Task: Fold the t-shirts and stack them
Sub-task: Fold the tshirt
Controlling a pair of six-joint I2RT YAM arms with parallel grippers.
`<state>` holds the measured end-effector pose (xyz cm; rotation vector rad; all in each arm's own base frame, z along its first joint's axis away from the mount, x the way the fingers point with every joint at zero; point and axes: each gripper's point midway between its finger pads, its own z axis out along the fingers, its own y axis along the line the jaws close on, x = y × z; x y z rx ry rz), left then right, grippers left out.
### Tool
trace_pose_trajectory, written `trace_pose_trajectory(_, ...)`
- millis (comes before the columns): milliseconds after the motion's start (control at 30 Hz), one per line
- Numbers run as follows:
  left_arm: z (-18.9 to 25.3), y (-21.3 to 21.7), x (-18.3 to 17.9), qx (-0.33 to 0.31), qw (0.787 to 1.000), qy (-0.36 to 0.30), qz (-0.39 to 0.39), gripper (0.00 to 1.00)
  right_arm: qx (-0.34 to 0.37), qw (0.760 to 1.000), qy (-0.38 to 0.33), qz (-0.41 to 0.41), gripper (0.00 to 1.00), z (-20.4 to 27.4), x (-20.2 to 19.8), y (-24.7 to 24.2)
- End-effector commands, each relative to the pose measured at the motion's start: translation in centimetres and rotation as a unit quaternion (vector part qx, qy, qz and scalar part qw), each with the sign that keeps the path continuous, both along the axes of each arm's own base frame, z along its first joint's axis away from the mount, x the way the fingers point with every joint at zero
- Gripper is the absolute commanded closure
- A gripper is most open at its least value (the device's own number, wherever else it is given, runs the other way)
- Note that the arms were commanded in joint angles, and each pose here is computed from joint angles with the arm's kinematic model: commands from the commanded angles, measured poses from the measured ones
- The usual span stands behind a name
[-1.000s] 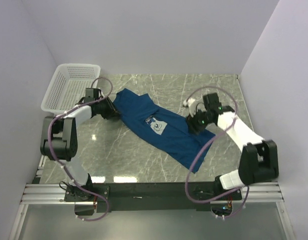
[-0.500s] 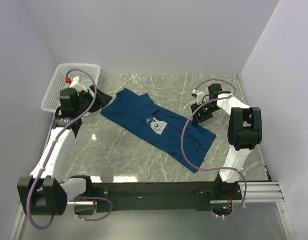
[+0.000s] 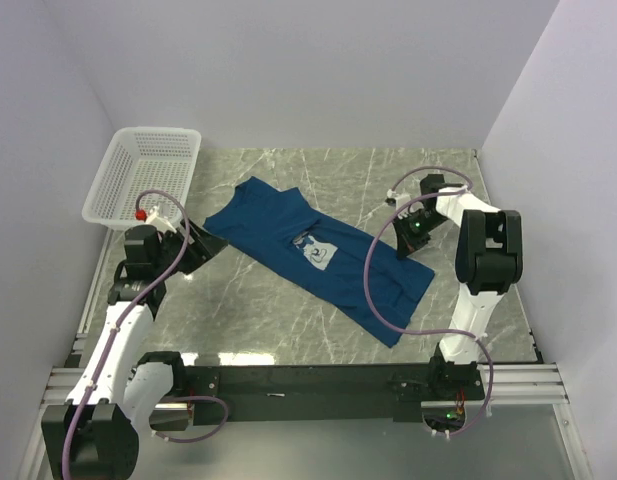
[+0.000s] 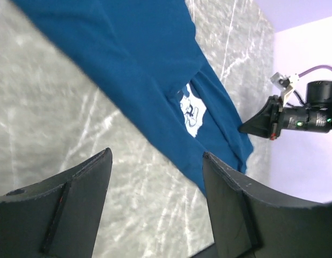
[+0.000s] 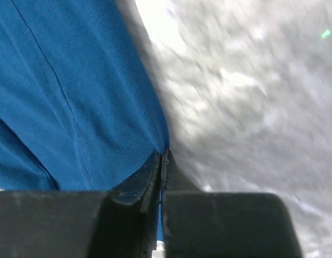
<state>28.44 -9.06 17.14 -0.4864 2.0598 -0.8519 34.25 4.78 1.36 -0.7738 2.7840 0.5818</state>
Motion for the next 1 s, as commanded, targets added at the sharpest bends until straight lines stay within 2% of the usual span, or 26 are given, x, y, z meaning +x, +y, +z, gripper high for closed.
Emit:
trace_pose_trajectory(0, -1.6, -1.0, -0.8, -0.060, 0.998, 0.034, 0.001, 0.27, -0.051, 0.998, 0.019, -0.002, 1.00, -0.3, -2.2, -3.7)
trace_pose_trajectory(133, -3.8, -2.0, -1.1, -0.114, 0.992, 0.062, 0.006, 0.29, -0.092, 0.995, 0.033, -0.001, 1.00, -0.7, -5.1, -6.8)
trace_pose_trajectory(200, -4.7, -2.4, -1.2, -0.124, 0.990, 0.071, -0.001, 0.29, -0.093, 0.995, 0.044, 0.002, 0.92, -0.7, -6.6, -8.1)
trace_pose_trajectory(233, -4.4, -2.8, -1.0, -0.128, 0.990, 0.064, -0.006, 0.29, -0.087, 0.996, 0.037, 0.001, 0.75, -0.1, -6.7, -8.3)
trace_pose_trajectory(267, -4.4, -2.8, -0.8, -0.129, 0.990, 0.064, -0.005, 0.29, -0.081, 0.996, 0.028, -0.002, 0.64, 0.6, -6.5, -8.9)
trace_pose_trajectory(300, -4.4, -2.8, -0.6, -0.129, 0.989, 0.065, -0.005, 0.29, -0.064, 0.998, 0.010, 0.000, 0.49, 1.6, -6.1, -8.5)
trace_pose_trajectory(367, -4.2, -3.6, -0.7, -0.120, 0.990, 0.064, -0.022, 0.29, -0.053, 0.998, -0.029, -0.009, 0.38, 3.4, -4.0, -8.4)
trace_pose_trajectory(433, -3.6, -3.8, -0.5, -0.116, 0.991, 0.058, -0.027, 0.29, -0.001, 0.999, -0.039, -0.018, 0.30, 4.5, -2.2, -6.1)
trace_pose_trajectory(467, -3.6, -3.8, -0.5, -0.115, 0.991, 0.059, -0.026, 0.29, 0.017, 0.998, -0.059, -0.020, 0.29, 5.9, 0.0, -5.2)
trace_pose_trajectory(533, -3.0, -3.9, -0.5, -0.116, 0.991, 0.052, -0.029, 0.29, 0.095, 0.995, -0.024, -0.023, 0.26, 5.5, 1.6, -0.7)
trace_pose_trajectory(567, -2.9, -4.0, -0.6, -0.118, 0.991, 0.052, -0.030, 0.29, 0.113, 0.993, -0.037, -0.025, 0.26, 6.5, 3.7, 0.6)
trace_pose_trajectory(600, -2.8, -4.0, -0.8, -0.119, 0.991, 0.052, -0.029, 0.29, 0.133, 0.990, -0.005, -0.048, 0.25, 5.1, 4.8, 2.1)
trace_pose_trajectory(700, -2.7, -3.8, -1.5, -0.118, 0.991, 0.051, -0.024, 0.29, 0.146, 0.988, -0.006, -0.057, 0.21, 5.4, 8.9, 7.5)
trace_pose_trajectory(733, -2.5, -3.8, -1.6, -0.119, 0.992, 0.047, -0.022, 0.29, 0.136, 0.989, 0.012, -0.060, 0.20, 3.6, 9.5, 9.3)
trace_pose_trajectory(767, -2.7, -3.8, -1.8, -0.120, 0.991, 0.047, -0.022, 0.29, 0.136, 0.989, -0.006, -0.062, 0.19, 4.4, 11.3, 10.6)
trace_pose_trajectory(800, -2.7, -3.7, -2.2, -0.121, 0.991, 0.050, -0.020, 0.29, 0.138, 0.987, 0.008, -0.086, 0.18, 3.4, 12.1, 11.5)
trace_pose_trajectory(967, -2.6, -3.6, -2.9, -0.138, 0.989, 0.049, -0.005, 0.28, 0.138, 0.982, -0.023, -0.129, 0.16, 3.6, 15.3, 16.1)
